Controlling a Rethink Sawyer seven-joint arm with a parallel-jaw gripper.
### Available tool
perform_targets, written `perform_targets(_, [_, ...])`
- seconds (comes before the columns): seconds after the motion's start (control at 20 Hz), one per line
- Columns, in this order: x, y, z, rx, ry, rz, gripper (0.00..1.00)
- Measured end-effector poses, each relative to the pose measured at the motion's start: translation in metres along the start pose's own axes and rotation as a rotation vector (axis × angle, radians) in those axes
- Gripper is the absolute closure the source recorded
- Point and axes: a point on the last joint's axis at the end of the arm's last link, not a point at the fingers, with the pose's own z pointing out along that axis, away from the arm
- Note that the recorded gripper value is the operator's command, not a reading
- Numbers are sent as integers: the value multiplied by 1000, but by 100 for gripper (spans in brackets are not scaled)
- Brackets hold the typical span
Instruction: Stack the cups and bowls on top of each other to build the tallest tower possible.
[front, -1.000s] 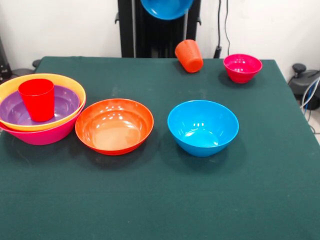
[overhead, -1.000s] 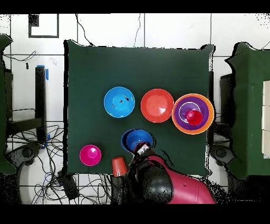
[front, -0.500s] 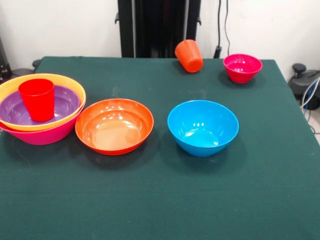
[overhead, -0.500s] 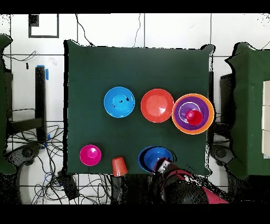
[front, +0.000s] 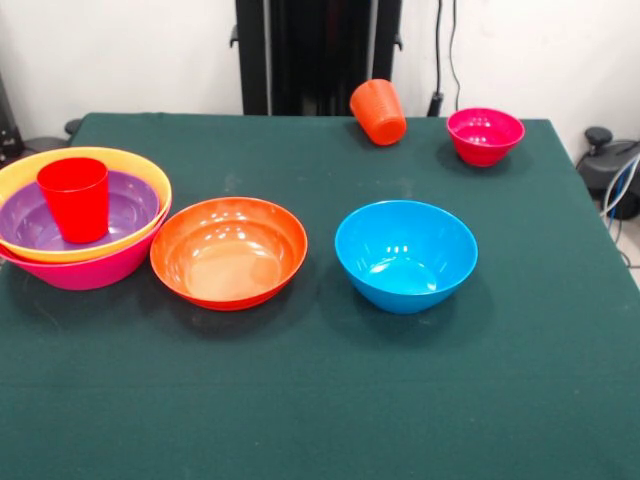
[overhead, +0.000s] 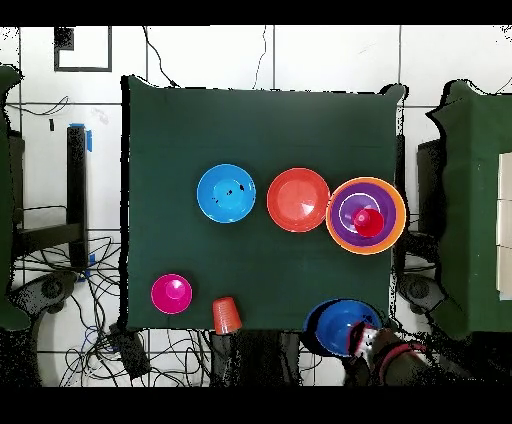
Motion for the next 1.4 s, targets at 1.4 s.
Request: perform_targets(1.4, [-143,-146,33,-2,-12,-400,100])
